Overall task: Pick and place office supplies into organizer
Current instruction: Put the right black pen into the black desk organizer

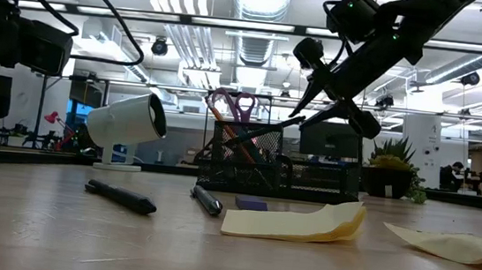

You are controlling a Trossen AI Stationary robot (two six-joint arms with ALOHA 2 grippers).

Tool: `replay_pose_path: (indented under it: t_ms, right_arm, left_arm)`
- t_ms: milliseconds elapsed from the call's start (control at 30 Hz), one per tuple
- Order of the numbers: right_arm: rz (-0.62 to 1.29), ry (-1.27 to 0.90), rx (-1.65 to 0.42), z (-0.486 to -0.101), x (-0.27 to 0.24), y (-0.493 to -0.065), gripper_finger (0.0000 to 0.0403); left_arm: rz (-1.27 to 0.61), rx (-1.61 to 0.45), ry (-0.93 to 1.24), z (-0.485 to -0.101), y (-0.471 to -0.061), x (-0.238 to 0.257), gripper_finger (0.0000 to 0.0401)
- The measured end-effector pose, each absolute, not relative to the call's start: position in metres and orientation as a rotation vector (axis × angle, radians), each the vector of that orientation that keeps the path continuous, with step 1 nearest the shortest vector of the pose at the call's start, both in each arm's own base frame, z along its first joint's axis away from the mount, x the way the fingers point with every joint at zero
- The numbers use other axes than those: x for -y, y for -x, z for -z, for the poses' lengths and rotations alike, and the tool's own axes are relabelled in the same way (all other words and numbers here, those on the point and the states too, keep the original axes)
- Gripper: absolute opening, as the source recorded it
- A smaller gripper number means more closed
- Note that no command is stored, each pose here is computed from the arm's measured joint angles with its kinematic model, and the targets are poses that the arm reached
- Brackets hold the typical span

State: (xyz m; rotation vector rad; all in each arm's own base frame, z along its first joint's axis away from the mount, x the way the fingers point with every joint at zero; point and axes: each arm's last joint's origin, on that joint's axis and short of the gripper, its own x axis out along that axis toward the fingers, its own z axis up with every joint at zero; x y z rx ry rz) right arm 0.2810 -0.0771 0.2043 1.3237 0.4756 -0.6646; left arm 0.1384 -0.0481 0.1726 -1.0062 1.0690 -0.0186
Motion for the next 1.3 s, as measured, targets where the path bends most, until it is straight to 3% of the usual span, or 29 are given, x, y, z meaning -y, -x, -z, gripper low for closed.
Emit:
replay_pose_path:
  t_ms: [267, 467, 667, 1067, 1300]
  right_arm:
    - [0.654, -1.316, -0.476, -0.206, 0.076, -0.282, 0.0051]
    - [0.648, -1.189, -0.482, -0.226, 0.071, -0.291, 0.0028]
    - [0.679, -1.075, -0.580, -0.246, 0.066, -0.301, 0.0026]
    - [0.678, -1.000, -0.713, -0.232, 0.062, -0.373, 0.0029]
    - [0.800, -0.932, -0.859, -0.245, 0.056, -0.369, 0.0053]
  left_arm:
    - [0.016, -1.067, 1.004, -0.173, -0.138, 0.048, 0.0116]
    - [0.015, -1.066, 1.003, -0.173, -0.138, 0.048, 0.0116]
    - [0.026, -1.064, 0.985, -0.173, -0.138, 0.048, 0.0116]
    - [0.038, -1.054, 0.976, -0.174, -0.137, 0.048, 0.0116]
    - [0.058, -1.039, 0.960, -0.176, -0.136, 0.047, 0.0116]
